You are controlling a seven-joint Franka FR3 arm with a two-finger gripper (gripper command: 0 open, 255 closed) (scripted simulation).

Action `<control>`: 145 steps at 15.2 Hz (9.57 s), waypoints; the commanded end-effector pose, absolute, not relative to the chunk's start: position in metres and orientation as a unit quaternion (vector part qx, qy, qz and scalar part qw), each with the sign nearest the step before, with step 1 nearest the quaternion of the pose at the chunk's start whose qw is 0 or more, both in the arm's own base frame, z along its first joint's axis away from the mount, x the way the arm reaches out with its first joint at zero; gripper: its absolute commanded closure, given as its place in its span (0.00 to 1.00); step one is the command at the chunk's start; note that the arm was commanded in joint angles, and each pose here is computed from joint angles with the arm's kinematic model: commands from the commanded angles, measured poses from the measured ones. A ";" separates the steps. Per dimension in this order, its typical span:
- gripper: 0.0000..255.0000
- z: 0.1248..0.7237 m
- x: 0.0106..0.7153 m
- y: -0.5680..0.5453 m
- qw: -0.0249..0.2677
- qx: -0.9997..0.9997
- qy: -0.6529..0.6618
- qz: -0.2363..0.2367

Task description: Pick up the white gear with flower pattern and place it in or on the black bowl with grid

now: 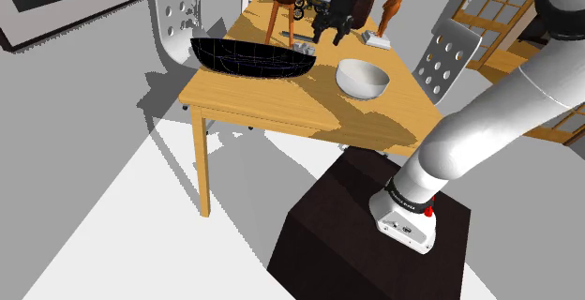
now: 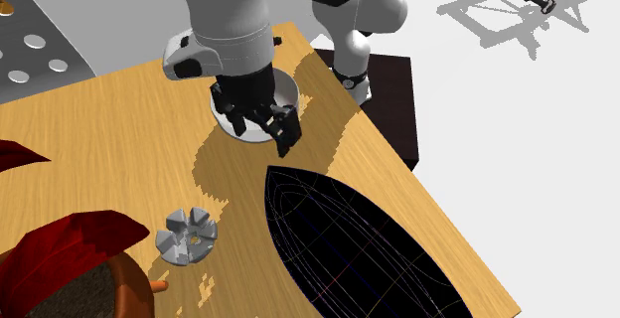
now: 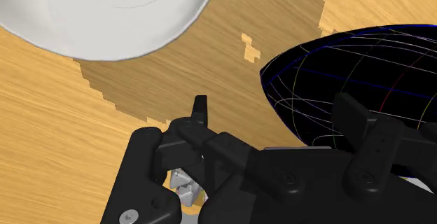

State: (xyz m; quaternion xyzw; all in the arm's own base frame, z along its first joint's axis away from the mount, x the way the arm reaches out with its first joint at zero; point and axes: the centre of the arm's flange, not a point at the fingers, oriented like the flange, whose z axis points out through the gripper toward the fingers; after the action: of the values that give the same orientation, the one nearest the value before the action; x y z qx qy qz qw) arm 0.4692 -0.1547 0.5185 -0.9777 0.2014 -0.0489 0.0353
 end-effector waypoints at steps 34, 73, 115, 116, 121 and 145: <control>1.00 0.452 0.542 -0.274 0.010 -0.956 0.282 -0.081; 1.00 0.468 0.614 -0.291 0.007 -0.965 0.260 -0.002; 1.00 0.629 0.615 -0.095 0.007 -0.965 0.260 -0.002; 1.00 0.631 0.615 -0.081 0.007 -0.965 0.260 -0.002; 1.00 0.639 0.615 -0.016 0.007 -0.965 0.260 -0.002; 1.00 0.536 0.615 -0.002 0.007 -0.965 0.260 -0.002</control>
State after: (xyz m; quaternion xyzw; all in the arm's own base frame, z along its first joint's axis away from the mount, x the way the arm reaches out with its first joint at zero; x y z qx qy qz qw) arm 0.6150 -0.0024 0.5365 -0.9655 0.2604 -0.0014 0.0070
